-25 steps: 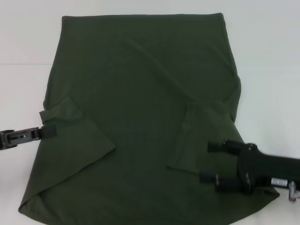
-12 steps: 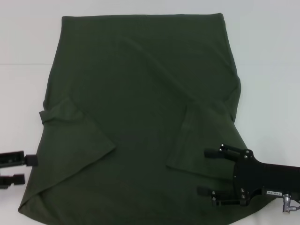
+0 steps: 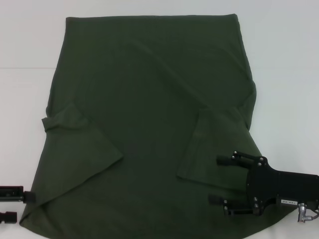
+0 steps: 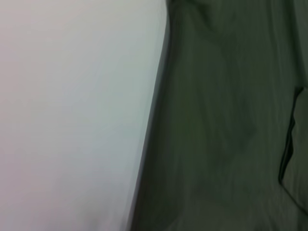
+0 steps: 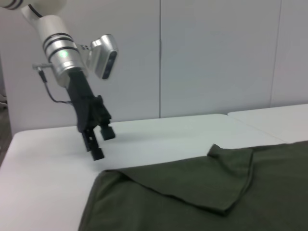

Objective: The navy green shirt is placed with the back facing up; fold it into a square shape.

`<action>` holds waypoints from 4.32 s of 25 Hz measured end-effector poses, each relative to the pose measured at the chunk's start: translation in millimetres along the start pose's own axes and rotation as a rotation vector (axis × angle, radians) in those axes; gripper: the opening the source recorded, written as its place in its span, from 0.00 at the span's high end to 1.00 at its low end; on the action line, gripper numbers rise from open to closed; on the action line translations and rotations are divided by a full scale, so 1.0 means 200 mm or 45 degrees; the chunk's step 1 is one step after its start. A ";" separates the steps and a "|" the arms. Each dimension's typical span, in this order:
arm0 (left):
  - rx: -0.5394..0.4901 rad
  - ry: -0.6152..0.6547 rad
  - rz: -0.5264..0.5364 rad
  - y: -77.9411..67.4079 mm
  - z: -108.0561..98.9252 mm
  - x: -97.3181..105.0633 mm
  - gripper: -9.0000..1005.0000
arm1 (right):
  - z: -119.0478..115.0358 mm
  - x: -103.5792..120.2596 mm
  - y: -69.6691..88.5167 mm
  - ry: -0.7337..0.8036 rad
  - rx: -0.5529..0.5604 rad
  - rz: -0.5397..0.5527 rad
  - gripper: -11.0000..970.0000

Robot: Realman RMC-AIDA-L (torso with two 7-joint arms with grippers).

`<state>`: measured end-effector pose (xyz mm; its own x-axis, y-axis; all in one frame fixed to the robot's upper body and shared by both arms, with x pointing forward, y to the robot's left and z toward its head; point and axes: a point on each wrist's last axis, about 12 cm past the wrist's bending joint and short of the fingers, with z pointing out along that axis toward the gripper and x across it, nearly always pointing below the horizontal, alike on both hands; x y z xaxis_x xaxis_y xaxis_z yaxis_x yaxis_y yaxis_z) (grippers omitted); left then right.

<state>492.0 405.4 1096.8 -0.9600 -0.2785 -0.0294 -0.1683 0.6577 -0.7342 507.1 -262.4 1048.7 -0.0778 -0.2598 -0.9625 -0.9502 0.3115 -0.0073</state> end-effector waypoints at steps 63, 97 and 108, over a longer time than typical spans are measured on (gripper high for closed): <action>-0.111 0.006 -0.052 0.04 0.07 -0.04 0.13 | 0.03 0.00 -0.01 0.007 0.009 0.005 0.02; -0.119 0.006 -0.019 0.02 0.13 -0.05 0.13 | 0.04 0.00 -0.01 0.007 0.008 0.010 0.03; -0.070 0.021 -0.004 -0.04 0.20 -0.07 0.13 | 0.04 0.00 -0.01 0.006 0.007 0.013 0.03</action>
<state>514.6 376.8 1075.9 -0.9630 -0.2692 -0.0154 -0.1830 0.6943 -0.6960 511.8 -256.4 1046.7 -0.0888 -0.2610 -0.9613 -0.9477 0.3191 0.0009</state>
